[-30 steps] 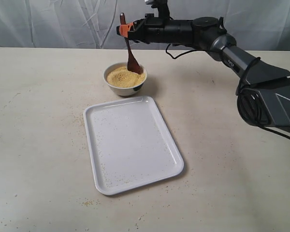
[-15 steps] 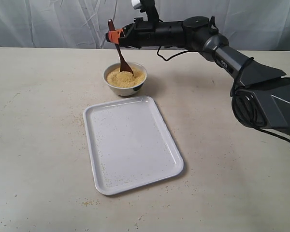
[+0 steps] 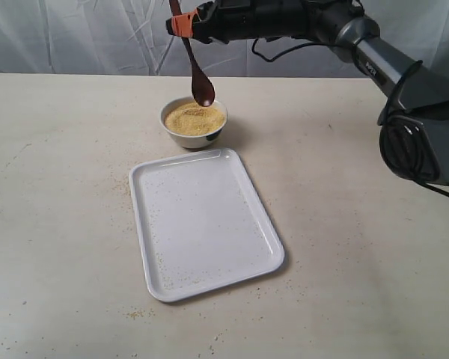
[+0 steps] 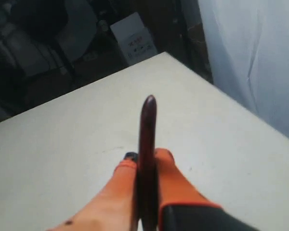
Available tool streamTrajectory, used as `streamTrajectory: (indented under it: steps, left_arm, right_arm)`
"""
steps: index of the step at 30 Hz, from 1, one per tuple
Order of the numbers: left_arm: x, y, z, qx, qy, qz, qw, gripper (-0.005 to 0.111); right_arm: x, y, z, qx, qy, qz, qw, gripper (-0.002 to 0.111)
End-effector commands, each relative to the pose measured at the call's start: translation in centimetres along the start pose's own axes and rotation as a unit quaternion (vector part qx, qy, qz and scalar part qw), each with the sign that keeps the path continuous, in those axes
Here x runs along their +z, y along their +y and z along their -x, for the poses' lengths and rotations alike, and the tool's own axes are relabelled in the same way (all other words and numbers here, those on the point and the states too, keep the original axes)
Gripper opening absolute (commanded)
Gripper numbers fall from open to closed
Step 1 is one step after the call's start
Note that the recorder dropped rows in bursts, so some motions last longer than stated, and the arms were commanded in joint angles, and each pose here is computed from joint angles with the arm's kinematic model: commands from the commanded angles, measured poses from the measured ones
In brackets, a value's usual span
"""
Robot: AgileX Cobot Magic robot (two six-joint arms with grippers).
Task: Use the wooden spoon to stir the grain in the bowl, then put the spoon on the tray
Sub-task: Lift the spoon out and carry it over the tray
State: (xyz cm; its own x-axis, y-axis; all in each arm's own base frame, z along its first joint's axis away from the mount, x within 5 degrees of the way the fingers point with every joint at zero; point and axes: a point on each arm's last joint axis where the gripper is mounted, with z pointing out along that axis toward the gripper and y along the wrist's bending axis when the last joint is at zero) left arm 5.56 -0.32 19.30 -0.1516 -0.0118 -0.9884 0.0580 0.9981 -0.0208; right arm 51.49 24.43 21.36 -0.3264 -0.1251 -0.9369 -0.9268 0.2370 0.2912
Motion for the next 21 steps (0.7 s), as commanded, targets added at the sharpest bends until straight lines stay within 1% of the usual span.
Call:
streamTrajectory:
  steps: [1, 2, 3, 4, 6, 8, 10, 13, 18, 21]
  left_arm:
    - [0.0, 0.0, -0.1, -0.001, -0.003, 0.002, 1.0, 0.0]
    - [0.0, 0.0, -0.1, -0.001, -0.003, 0.002, 1.0, 0.0]
    - [0.0, 0.0, -0.1, -0.001, -0.003, 0.002, 1.0, 0.0]
    - [0.0, 0.0, -0.1, -0.001, -0.003, 0.002, 1.0, 0.0]
    - [0.0, 0.0, -0.1, -0.001, -0.003, 0.002, 1.0, 0.0]
    - [0.0, 0.0, -0.1, -0.001, -0.003, 0.002, 1.0, 0.0]
    - [0.0, 0.0, -0.1, -0.001, -0.003, 0.002, 1.0, 0.0]
    - [0.0, 0.0, -0.1, -0.001, -0.003, 0.002, 1.0, 0.0]
    - [0.0, 0.0, -0.1, -0.001, -0.003, 0.002, 1.0, 0.0]
    - [0.0, 0.0, -0.1, -0.001, -0.003, 0.002, 1.0, 0.0]
  right_arm:
    - [-2.1, 1.1, 1.0, 0.035, 0.09, 0.005, 0.995, 0.0]
    - [-2.5, 1.0, 1.2, 0.036, 0.108, -0.012, 0.993, 0.0]
    - [-3.1, 0.9, 1.4, 0.052, 0.123, -0.032, 0.991, 0.0]
    - [-3.6, 0.7, 1.4, 0.075, 0.148, -0.062, 0.984, 0.0]
    - [-4.6, 0.5, 1.6, 0.095, 0.192, -0.121, 0.969, 0.0]
    - [-5.3, 0.5, 2.1, 0.115, 0.211, -0.163, 0.957, 0.0]
    - [-5.6, 0.8, 2.6, 0.139, 0.205, -0.174, 0.953, 0.0]
    - [-5.6, 1.9, 3.4, 0.144, 0.206, -0.17, 0.953, 0.0]
    - [-6.2, 3.4, 3.5, 0.173, 0.223, -0.167, 0.945, 0.0]
    - [-6.9, 4.8, 3.3, 0.191, 0.239, -0.164, 0.938, 0.0]
